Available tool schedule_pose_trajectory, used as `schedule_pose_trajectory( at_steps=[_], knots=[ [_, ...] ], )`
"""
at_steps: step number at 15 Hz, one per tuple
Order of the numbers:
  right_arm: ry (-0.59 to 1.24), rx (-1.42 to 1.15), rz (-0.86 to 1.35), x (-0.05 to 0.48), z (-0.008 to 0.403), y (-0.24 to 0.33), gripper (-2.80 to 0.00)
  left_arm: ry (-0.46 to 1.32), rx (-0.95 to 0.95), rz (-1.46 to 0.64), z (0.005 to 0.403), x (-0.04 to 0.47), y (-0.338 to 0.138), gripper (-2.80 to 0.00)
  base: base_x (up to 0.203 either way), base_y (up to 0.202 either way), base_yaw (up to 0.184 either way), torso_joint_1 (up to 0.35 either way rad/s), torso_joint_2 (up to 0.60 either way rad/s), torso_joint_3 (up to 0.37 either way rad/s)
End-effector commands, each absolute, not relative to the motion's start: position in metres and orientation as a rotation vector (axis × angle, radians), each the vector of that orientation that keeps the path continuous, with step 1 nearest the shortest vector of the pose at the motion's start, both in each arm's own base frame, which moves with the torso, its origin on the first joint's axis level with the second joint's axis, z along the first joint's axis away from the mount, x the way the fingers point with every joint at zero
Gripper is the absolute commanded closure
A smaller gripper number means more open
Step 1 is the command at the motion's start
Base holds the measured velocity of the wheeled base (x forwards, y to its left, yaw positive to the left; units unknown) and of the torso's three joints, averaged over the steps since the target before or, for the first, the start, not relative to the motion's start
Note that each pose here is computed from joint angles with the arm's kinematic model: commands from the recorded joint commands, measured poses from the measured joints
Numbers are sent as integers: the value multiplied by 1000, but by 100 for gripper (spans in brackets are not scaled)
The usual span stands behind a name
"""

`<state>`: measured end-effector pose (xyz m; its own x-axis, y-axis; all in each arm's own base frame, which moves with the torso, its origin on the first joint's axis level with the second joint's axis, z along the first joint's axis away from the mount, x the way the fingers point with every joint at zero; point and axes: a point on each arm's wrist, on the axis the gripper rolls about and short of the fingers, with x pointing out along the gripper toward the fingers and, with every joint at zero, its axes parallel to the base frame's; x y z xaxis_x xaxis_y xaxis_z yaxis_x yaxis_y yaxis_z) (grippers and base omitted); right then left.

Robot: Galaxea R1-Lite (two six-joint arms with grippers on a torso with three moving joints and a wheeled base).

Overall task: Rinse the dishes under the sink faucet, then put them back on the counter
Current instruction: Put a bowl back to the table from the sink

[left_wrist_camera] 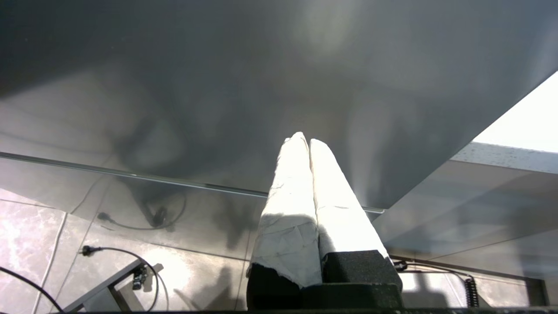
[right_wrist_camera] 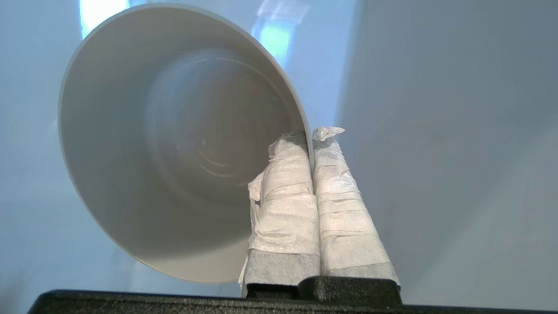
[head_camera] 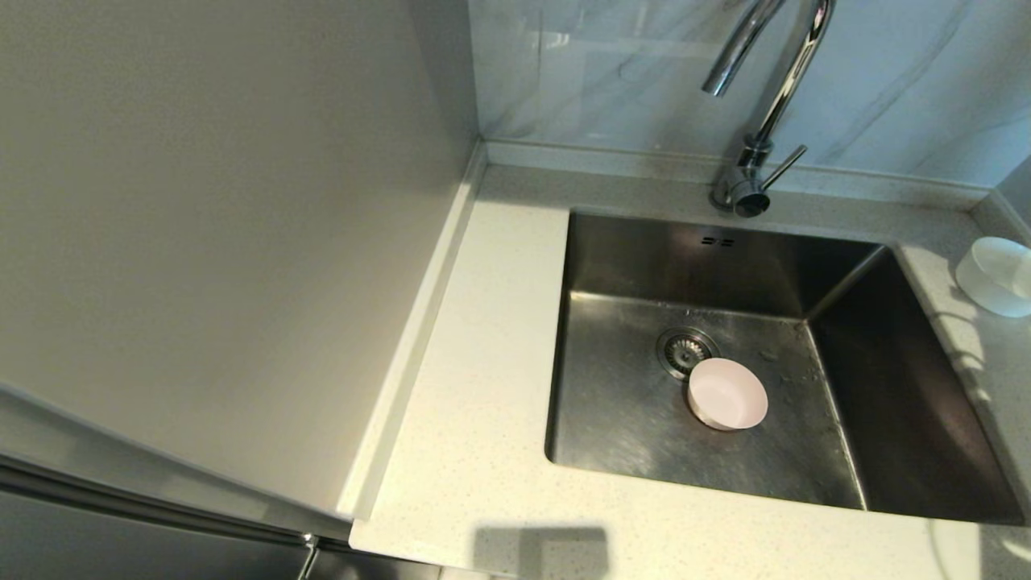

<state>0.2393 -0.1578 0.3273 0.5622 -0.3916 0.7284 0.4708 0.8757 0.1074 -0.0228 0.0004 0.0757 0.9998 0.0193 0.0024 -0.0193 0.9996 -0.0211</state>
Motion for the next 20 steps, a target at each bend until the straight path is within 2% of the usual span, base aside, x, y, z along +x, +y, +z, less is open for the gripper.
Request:
schedule_pose_trajectory(
  at_steps=[1,4,8,10,13,20],
  knots=[
    [-710,-76,-487,240,330,-155,0,-6,-22,20,76,-23,0,0,0,0,0,0,0,0],
    [-355,19,-522,241,347,-164,0,-6,-22,20,76,-23,0,0,0,0,0,0,0,0],
    [195,58,-602,205,378,-160,0,-6,-22,20,76,-23,0,0,0,0,0,0,0,0],
    [348,-56,-640,192,373,-167,0,-6,-22,20,76,-23,0,0,0,0,0,0,0,0],
    [646,-138,-624,180,327,-181,0,-6,-22,20,76,-23,0,0,0,0,0,0,0,0],
    [773,-160,-561,197,300,-200,0,-6,-21,20,76,-23,0,0,0,0,0,0,0,0]
  ],
)
